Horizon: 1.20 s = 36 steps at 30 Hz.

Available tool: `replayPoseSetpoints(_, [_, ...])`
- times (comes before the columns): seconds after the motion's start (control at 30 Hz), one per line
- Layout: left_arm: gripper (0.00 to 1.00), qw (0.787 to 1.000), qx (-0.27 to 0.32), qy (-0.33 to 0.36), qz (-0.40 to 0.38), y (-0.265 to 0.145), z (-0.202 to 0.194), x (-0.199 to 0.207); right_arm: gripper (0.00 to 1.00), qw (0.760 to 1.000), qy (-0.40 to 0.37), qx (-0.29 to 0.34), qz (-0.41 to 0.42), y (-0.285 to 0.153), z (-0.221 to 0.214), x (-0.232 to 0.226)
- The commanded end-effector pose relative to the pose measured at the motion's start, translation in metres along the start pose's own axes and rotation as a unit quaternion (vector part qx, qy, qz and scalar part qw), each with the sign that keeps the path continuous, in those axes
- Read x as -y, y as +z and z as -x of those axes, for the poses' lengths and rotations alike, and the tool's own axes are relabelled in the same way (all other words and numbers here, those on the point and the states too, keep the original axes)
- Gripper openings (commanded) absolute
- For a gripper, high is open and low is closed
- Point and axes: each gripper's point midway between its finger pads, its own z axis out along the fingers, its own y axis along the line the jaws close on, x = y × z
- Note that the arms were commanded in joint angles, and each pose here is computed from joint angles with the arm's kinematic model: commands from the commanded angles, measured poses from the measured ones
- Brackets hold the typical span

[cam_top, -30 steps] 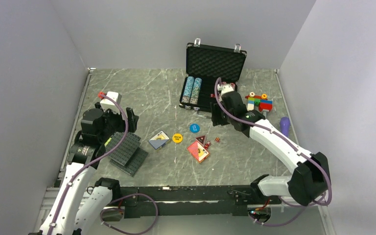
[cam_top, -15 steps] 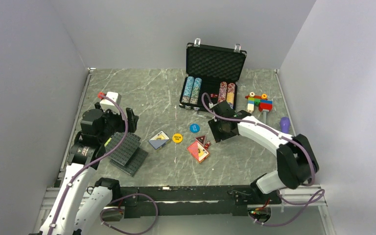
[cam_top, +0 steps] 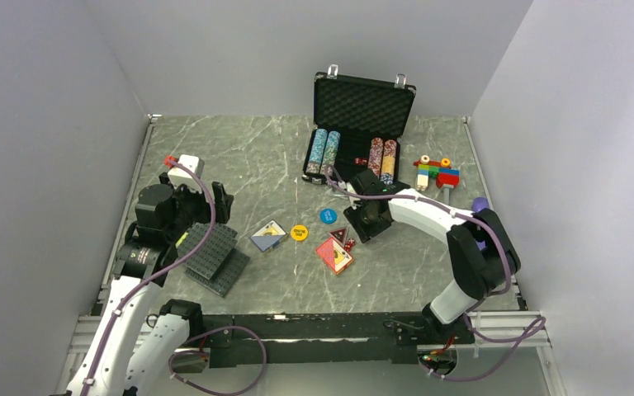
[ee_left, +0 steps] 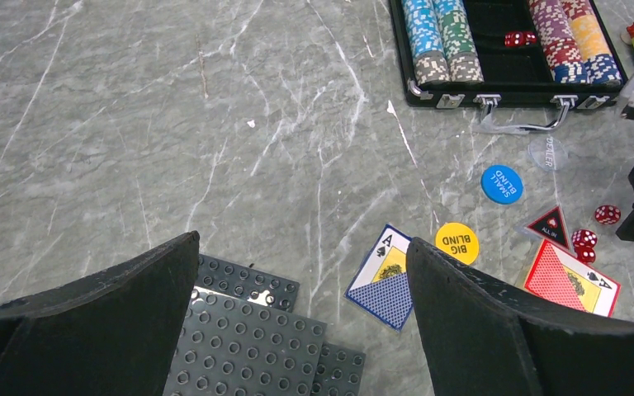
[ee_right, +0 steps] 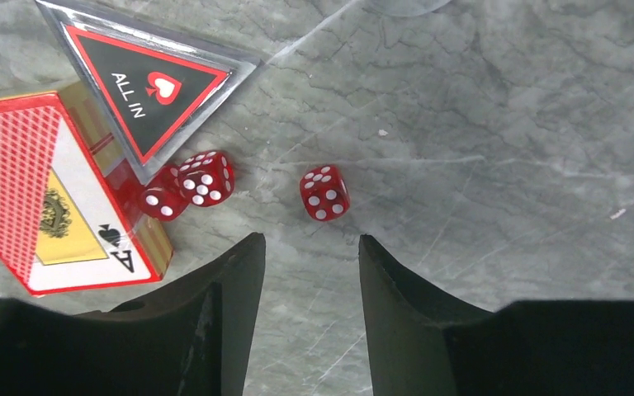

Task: Pack up texas hold em set

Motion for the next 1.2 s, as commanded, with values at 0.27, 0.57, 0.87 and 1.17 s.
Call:
replayPoseSetpoints(0.27, [0.99, 0.999, 0.029, 0.012, -0.009, -0.002, 0.015, 0.003, 0.46, 0.998, -0.059, 0.028, 0.022, 0.013, 0.025, -0.005])
replayPoseSetpoints(0.57, [0.99, 0.999, 0.029, 0.012, -0.009, -0.002, 0.015, 0.003, 0.45, 0.998, -0.065, 0.021, 0.012, 0.020, 0.024, 0.000])
replayPoseSetpoints(0.87, [0.99, 0.999, 0.029, 0.012, -0.009, -0.002, 0.015, 0.004, 0.47, 0.997, -0.070, 0.018, -0.006, 0.023, 0.025, 0.006])
replayPoseSetpoints(1.17, [0.99, 0.999, 0.030, 0.011, -0.012, -0.003, 0.015, 0.005, 0.35, 0.998, -0.065, 0.014, -0.012, 0.022, 0.025, 0.008])
